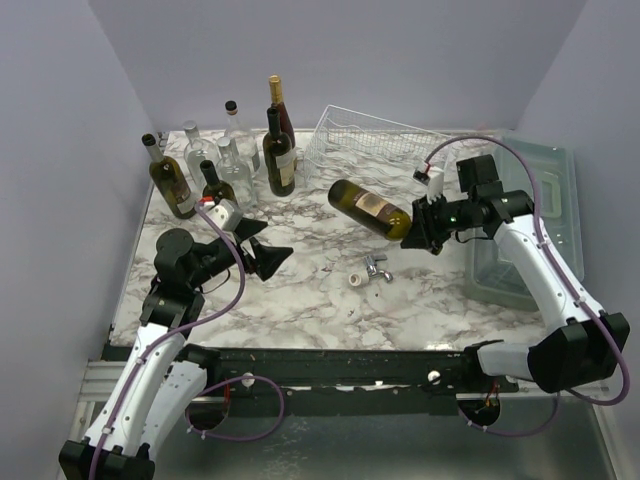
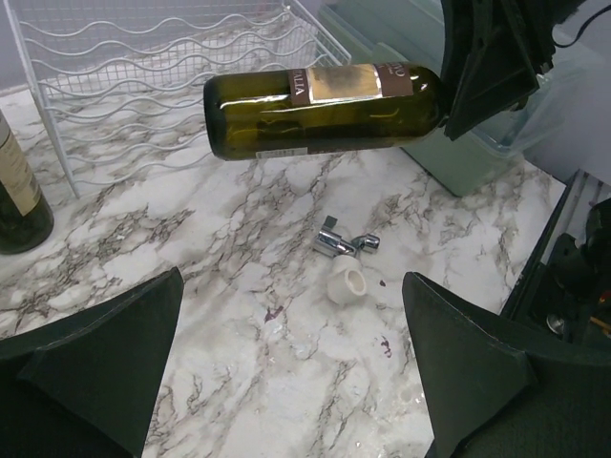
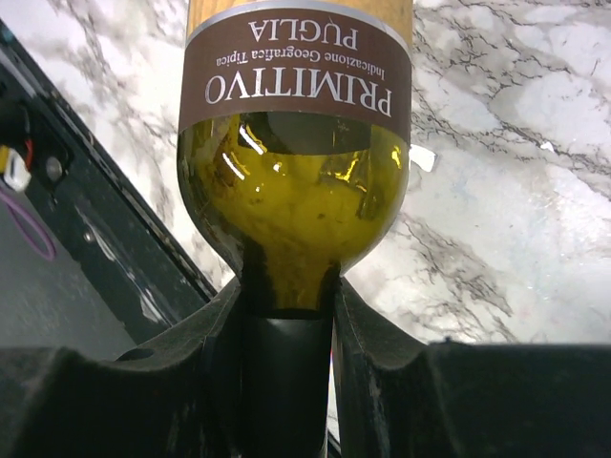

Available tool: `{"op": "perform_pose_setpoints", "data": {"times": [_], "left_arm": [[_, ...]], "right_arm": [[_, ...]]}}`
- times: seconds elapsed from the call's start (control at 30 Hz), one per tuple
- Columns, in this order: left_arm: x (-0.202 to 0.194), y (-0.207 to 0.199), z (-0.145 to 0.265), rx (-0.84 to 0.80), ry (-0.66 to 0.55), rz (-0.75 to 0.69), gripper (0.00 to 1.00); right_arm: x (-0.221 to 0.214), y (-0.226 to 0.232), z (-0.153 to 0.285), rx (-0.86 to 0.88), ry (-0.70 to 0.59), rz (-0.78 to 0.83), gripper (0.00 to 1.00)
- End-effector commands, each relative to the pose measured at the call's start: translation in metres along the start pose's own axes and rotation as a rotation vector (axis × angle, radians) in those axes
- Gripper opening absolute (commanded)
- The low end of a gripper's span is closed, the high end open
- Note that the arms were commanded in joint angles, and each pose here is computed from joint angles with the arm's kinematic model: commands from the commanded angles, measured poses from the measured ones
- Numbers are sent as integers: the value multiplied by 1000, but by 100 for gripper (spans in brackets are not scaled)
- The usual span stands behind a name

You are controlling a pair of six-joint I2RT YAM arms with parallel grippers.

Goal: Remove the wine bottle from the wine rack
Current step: Pick up the wine bottle from the wine rack.

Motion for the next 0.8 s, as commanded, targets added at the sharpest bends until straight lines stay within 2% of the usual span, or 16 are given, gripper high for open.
{"op": "perform_pose_setpoints", "data": {"times": [0.0, 0.33, 0.77], "left_arm": [[4, -18, 1, -103, -23, -48, 99], [3, -17, 1, -101, -24, -45, 99], [4, -26, 1, -154, -25, -38, 99]], "right_arm": [[16, 18, 16, 102, 9, 215, 0], [24, 22, 44, 112, 104, 564, 0], [26, 7, 69, 12, 226, 854, 0]]}}
Point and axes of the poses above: each gripper's point midway between its finger pads, its own z axis back along the fingers, its own y axis along the line the jaws close on, x = y × z, the point moved 1 cm from there along z, back along the fingers, and after that the axes turned 3 degrees about z, right-handed, at the moved point
